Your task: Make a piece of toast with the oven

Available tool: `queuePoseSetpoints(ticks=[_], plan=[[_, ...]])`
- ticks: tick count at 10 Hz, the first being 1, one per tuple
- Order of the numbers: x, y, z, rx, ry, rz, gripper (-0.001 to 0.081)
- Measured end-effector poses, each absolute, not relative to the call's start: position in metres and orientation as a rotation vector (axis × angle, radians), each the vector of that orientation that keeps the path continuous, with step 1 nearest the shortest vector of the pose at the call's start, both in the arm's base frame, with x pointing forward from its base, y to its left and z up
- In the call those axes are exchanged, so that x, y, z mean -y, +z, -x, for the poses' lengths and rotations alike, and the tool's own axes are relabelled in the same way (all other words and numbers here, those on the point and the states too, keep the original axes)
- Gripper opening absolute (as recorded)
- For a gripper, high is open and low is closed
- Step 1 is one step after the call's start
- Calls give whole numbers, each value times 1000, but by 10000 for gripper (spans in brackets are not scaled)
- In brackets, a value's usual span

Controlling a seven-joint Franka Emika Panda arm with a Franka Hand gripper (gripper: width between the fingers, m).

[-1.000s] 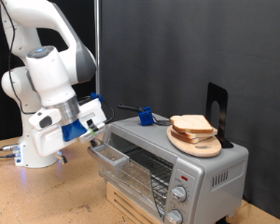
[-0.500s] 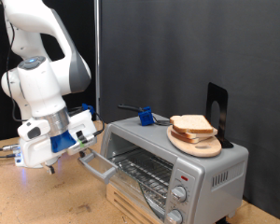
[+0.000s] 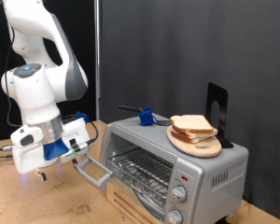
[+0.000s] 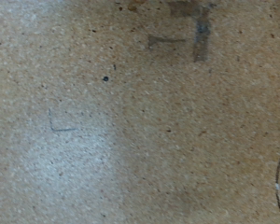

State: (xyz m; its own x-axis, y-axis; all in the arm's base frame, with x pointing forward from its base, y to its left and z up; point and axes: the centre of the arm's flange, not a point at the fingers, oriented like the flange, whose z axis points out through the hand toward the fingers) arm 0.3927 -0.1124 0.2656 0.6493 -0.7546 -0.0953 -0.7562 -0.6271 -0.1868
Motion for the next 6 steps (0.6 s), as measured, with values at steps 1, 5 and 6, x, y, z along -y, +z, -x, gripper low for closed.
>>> queuePoseSetpoints(ticks=[1,5,6], plan=[[115,260,-390,-1240,12,2669,801],[132,242,-384,-1289,2,2688,801],[136,238,-382,-1292,3,2693,801]])
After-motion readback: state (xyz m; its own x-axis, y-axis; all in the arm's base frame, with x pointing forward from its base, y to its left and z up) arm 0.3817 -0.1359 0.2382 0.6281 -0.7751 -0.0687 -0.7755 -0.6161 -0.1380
